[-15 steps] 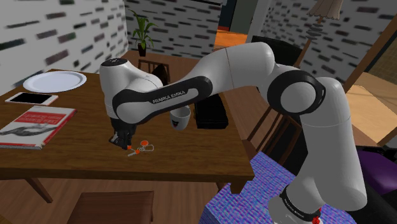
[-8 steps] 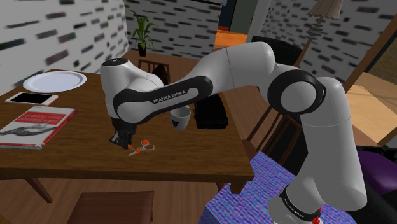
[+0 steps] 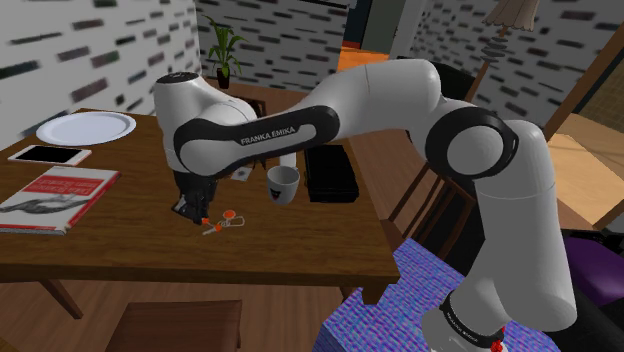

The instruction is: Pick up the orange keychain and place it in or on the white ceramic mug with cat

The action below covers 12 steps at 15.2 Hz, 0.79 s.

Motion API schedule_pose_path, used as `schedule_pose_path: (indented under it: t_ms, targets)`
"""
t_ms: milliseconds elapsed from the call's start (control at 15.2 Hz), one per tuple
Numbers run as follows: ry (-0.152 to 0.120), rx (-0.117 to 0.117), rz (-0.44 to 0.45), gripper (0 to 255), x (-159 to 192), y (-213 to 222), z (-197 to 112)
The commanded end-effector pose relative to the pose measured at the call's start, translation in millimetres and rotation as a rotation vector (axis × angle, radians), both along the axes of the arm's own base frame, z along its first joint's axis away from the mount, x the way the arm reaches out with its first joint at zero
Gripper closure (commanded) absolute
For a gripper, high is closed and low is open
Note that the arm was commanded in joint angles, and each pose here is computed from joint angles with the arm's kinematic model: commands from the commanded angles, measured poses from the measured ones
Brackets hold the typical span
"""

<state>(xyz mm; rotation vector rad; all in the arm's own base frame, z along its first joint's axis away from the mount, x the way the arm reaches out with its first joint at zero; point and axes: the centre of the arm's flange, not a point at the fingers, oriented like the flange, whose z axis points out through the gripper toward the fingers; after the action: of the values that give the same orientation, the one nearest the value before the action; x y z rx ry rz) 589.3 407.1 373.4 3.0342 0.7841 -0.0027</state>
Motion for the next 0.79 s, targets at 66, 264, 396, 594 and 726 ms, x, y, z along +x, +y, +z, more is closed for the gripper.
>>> schedule_pose_path:
  t_ms: [66,264,396,594,726]
  targets:
    - [0.000,0.000,0.000,255,0,0,17]
    - [0.000,0.000,0.000,255,0,0,33]
    - [0.000,0.000,0.000,255,0,0,43]
    - [0.000,0.000,0.000,255,0,0,59]
    - [0.000,0.000,0.000,255,0,0,70]
